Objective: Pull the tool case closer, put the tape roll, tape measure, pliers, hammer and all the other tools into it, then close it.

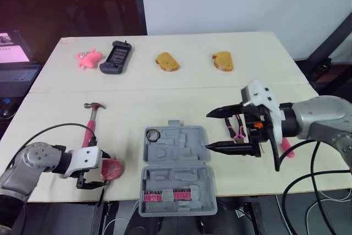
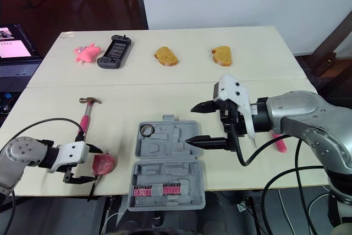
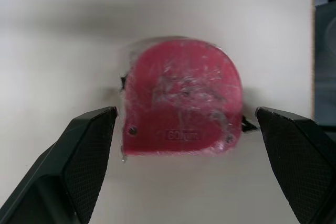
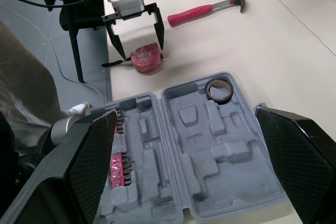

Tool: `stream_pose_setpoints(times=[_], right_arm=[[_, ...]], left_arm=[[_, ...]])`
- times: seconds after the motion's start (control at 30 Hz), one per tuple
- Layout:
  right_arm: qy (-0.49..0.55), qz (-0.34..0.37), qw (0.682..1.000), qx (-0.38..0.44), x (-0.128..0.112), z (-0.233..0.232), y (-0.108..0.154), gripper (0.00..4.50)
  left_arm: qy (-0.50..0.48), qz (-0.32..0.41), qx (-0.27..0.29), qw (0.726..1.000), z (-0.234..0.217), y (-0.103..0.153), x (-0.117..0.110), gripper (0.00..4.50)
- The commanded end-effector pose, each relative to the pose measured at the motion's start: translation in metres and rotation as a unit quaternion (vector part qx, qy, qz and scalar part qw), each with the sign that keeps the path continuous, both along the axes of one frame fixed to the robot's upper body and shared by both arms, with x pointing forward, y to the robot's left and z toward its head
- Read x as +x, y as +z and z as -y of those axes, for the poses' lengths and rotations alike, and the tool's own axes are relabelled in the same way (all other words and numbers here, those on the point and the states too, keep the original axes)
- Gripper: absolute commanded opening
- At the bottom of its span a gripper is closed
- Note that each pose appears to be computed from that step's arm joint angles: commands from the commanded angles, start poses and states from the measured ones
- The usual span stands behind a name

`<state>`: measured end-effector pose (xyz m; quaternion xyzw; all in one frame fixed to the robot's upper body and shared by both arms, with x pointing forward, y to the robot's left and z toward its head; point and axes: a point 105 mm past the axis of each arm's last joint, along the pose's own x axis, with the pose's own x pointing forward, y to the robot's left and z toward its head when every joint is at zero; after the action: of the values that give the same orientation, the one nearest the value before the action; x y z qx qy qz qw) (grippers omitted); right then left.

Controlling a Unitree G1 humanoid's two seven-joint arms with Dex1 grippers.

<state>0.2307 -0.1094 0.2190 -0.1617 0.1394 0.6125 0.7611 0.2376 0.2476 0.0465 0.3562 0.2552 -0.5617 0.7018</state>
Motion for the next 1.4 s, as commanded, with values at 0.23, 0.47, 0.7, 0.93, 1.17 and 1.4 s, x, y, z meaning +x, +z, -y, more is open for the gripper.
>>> stream_pose_setpoints(times=[0.23, 0.47, 0.7, 0.93, 1.17, 1.4], right_arm=[[0.005, 0.022, 1.000, -0.004, 0.002, 0.002, 0.013, 4.50], [0.008, 0.021, 1.000, -0.005, 0.003, 0.003, 0.013, 4.50], [0.007, 0.020, 1.000, -0.005, 0.003, 0.003, 0.012, 4.50], [0.007, 0.025, 1.000, -0.004, 0.004, 0.004, 0.016, 4.50], [0.008, 0.023, 1.000, -0.009, 0.004, 0.006, 0.017, 4.50], [-0.005, 0.014, 1.000, 0.018, 0.007, 0.005, 0.019, 4.50]], left_arm=[[-0.001, 0.029, -0.016, 0.999, 0.007, -0.004, 0.001, 4.45], [-0.004, 0.023, -0.018, 1.000, 0.005, -0.006, -0.004, 4.45], [0.002, 0.015, -0.020, 1.000, -0.002, -0.011, -0.007, 4.45], [0.008, 0.011, -0.019, 1.000, 0.000, -0.016, -0.002, 4.45], [0.014, 0.008, -0.030, 0.999, -0.005, -0.015, -0.002, 2.95], [-0.005, 0.060, -0.075, 0.995, 0.013, 0.041, 0.023, 2.95]])
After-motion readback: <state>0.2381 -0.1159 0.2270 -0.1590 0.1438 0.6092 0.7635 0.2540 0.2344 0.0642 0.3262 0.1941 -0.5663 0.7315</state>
